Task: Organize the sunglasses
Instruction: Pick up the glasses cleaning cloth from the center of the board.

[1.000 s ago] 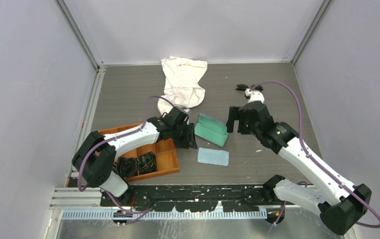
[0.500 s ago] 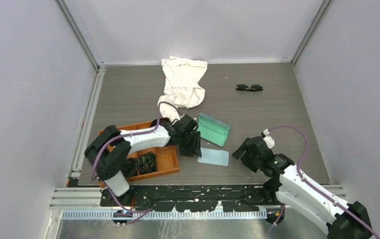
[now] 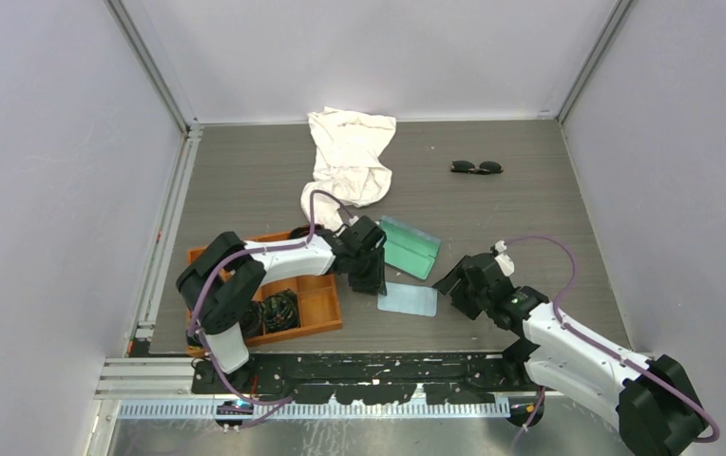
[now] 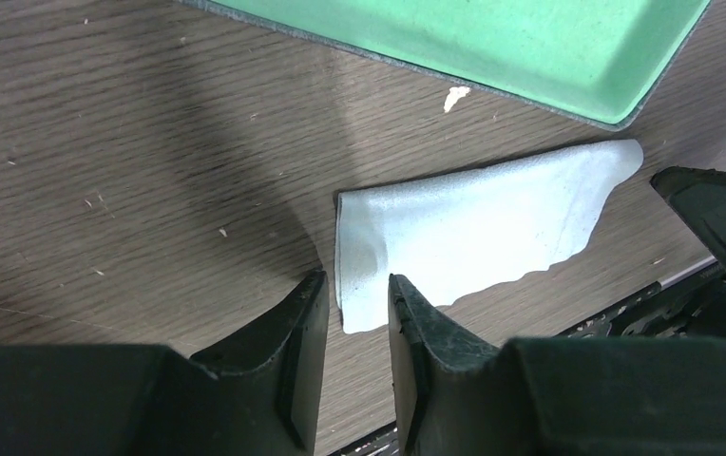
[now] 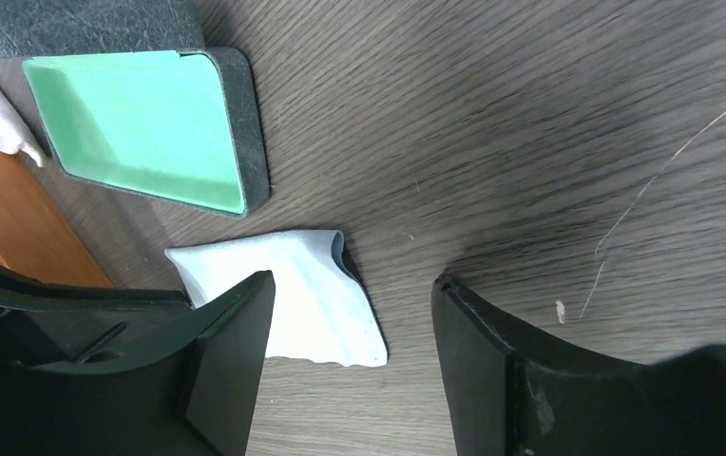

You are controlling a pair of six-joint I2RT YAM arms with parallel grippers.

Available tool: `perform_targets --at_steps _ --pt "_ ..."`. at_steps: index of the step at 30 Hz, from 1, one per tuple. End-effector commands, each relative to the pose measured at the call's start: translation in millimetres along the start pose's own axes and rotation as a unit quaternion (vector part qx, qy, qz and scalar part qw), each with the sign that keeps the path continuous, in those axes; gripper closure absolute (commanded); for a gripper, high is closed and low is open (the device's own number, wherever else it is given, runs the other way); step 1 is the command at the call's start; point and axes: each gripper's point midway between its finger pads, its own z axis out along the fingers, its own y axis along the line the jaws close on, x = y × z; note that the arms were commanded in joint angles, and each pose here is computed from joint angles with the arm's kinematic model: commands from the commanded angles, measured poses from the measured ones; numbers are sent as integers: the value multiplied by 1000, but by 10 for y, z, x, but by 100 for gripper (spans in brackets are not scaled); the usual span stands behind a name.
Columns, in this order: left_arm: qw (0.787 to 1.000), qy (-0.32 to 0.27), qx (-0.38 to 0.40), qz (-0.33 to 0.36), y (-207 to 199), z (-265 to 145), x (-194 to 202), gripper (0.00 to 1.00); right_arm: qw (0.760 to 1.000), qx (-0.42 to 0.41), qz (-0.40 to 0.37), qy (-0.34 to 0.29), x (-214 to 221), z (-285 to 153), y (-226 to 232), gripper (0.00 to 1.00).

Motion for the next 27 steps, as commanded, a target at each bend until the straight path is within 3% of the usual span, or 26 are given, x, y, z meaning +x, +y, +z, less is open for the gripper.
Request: perform_targets --at_steps 1,23,25,27 --pt "1000 -7 7 4 -93 18 -40 70 1000 -3 15 -3 1 23 13 33" --pt "999 1 37 1 -232 22 -19 88 999 12 -13 47 217 157 -108 39" --pt "1000 -2 31 0 -215 2 -24 85 998 19 -23 48 216 145 -136 40" --pt "1000 -11 24 1 -196 -41 -51 76 998 21 -32 49 211 133 -134 40"
